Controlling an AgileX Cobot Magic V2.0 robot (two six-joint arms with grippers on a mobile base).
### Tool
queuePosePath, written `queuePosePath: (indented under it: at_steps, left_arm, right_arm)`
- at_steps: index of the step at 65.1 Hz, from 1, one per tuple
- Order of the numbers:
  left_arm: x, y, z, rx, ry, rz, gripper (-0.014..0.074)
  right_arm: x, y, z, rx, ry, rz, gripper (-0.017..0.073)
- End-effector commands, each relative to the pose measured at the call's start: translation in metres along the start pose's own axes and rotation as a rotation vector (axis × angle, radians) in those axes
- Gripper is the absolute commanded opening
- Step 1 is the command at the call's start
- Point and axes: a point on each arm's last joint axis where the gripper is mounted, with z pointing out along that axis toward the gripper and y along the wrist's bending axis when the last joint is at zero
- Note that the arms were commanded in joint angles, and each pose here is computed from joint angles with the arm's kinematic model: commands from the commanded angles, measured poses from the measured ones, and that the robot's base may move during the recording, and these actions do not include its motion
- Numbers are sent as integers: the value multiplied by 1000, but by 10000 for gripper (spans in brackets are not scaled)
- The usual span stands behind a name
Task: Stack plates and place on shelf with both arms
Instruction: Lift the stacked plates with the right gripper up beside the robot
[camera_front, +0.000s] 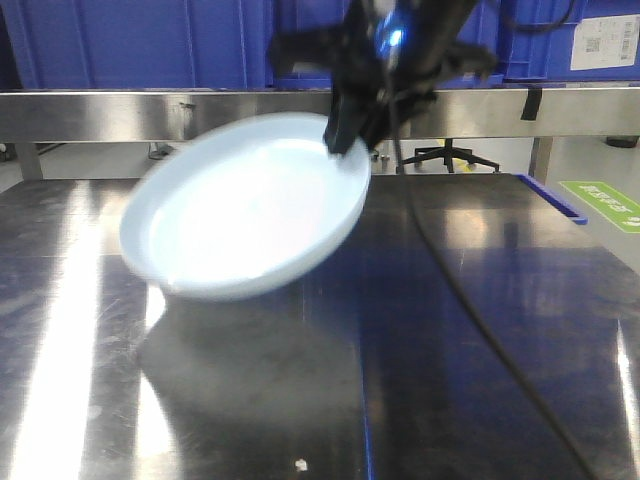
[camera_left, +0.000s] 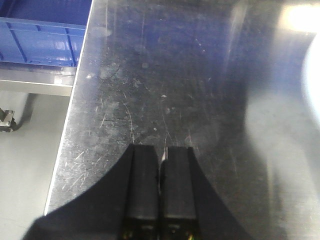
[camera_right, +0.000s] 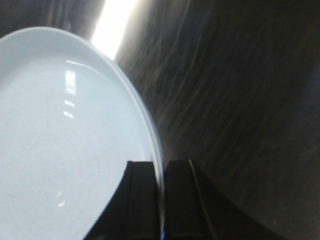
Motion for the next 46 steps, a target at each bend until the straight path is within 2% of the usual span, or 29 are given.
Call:
queuePosePath:
  at_steps: [1, 13, 23, 31, 46]
  left_arm:
    - [-16, -3, -5, 15, -108, -6, 85]
    - [-16, -3, -5, 15, -108, -6, 85]
    - [-16, -3, -5, 15, -108, -6, 85]
    - [-16, -3, -5, 15, -108, -6, 85]
    - [-16, -3, -5, 15, -108, -6, 85]
  right_arm:
    - [-29, -7, -58, -11, -221, 2, 29]
    - [-35, -34, -114, 38, -322, 58, 29]
    - [-21, -58, -156, 97, -402, 109, 29]
    - [9, -77, -183, 154, -461, 152, 29]
    - [77, -95, -220, 264, -553, 224, 29]
